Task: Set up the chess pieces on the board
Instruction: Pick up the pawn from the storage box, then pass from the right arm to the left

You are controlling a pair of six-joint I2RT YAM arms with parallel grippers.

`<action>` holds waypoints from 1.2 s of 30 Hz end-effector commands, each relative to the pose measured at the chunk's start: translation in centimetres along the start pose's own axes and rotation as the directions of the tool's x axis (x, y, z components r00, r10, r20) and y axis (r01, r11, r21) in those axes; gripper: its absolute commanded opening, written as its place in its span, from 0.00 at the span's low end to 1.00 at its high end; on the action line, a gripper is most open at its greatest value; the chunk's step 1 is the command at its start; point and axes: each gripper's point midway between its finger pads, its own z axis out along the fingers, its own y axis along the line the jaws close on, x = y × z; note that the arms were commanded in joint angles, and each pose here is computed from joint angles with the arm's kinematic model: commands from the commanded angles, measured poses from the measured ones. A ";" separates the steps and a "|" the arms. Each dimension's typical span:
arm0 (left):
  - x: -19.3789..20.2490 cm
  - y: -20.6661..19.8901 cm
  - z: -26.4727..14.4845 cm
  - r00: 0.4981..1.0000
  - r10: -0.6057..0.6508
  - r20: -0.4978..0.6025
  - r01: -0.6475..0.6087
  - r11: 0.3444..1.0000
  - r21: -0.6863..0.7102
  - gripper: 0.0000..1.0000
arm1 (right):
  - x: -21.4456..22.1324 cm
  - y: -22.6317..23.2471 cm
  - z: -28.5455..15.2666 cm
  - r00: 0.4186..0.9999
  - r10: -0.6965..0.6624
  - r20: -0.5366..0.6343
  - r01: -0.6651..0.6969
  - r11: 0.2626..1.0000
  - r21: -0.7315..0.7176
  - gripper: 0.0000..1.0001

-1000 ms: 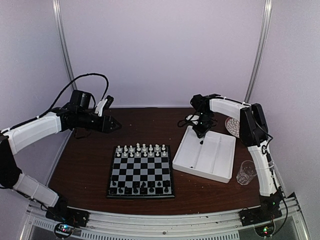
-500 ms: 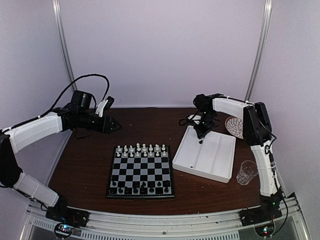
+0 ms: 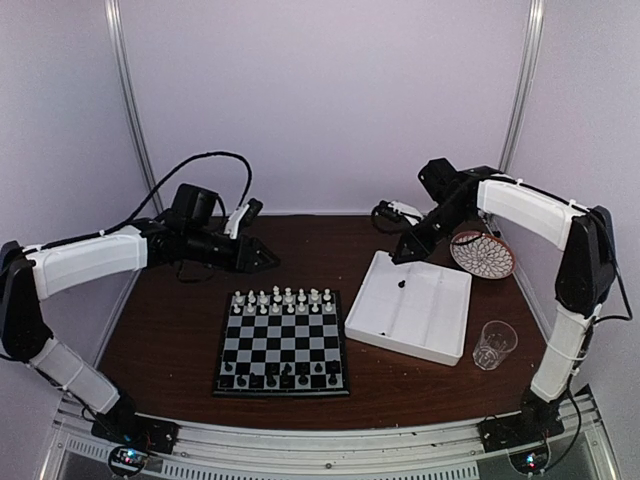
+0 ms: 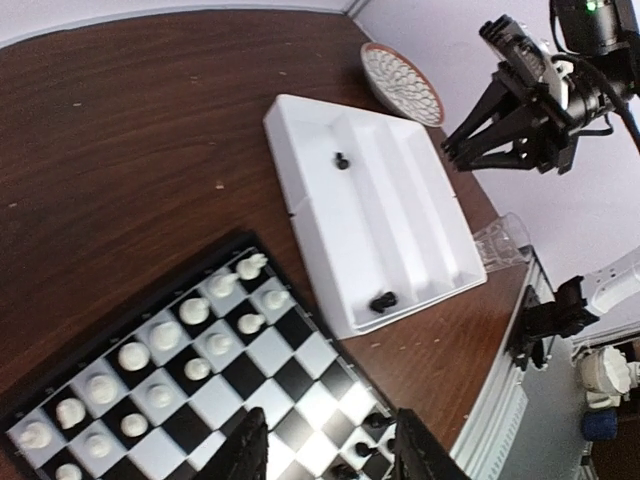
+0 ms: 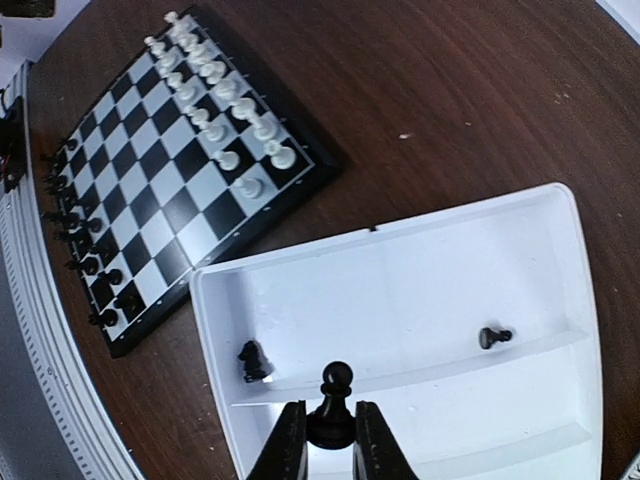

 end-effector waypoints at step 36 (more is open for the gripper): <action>-0.6 -15.7 14.9 0.938 -0.303 -0.168 0.344 0.752 0.562 0.28 | 0.9 11.3 -0.8 0.967 -0.239 0.086 0.252 0.939 -0.234 0.11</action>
